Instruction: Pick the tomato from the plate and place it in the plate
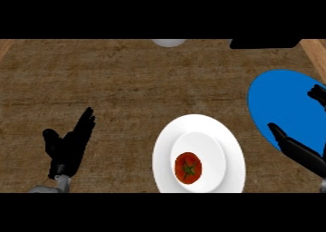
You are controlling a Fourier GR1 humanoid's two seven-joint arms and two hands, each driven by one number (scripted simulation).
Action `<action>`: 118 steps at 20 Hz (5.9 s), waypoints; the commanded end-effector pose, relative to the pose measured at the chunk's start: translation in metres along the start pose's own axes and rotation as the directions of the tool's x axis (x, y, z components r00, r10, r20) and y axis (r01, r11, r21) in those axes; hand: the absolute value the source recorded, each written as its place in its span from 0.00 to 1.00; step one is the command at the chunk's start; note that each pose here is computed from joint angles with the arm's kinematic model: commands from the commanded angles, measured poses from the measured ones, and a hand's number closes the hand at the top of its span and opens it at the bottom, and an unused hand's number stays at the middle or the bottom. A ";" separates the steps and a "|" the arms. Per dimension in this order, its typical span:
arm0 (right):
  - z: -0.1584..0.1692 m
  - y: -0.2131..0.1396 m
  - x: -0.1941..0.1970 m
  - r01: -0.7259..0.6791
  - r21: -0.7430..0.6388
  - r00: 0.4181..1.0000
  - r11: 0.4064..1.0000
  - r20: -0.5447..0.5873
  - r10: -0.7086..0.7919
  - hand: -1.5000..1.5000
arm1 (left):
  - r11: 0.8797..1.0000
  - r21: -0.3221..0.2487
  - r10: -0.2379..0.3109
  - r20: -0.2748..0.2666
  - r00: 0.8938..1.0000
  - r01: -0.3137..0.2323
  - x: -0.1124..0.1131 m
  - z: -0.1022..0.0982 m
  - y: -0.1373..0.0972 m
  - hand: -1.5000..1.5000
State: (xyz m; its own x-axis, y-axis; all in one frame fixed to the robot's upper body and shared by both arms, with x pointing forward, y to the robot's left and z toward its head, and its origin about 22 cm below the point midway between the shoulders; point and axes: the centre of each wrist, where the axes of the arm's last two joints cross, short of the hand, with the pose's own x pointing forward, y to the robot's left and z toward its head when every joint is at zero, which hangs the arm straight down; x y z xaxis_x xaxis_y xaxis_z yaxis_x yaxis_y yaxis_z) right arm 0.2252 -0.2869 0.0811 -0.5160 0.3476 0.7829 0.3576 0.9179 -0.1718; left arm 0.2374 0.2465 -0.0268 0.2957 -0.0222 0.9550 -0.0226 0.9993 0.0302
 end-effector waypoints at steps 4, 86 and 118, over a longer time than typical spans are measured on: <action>0.044 -0.015 0.033 -0.100 0.085 0.994 0.991 0.049 0.096 0.00 | 0.999 -0.035 0.019 -0.105 0.994 -0.023 -0.027 0.005 -0.024 0.50; 0.038 0.239 0.076 -0.706 0.329 0.563 0.627 -0.277 0.779 1.00 | 0.999 -0.049 0.001 -0.094 0.996 -0.005 -0.014 0.003 -0.005 0.50; -0.037 0.024 -0.062 -0.773 -0.357 0.626 0.524 -0.565 0.538 1.00 | 0.999 -0.035 0.015 -0.078 0.997 -0.018 -0.005 0.007 0.005 0.50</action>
State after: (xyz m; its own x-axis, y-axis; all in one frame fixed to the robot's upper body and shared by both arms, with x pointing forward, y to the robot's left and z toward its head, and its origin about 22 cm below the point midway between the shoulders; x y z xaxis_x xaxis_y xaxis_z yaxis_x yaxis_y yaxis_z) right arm 0.2845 -0.2594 0.0639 0.3202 0.6396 0.6989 0.8215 0.1800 -0.5411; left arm 0.2328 0.2434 -0.0217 0.3071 -0.0094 0.9516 0.0102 0.9999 0.0066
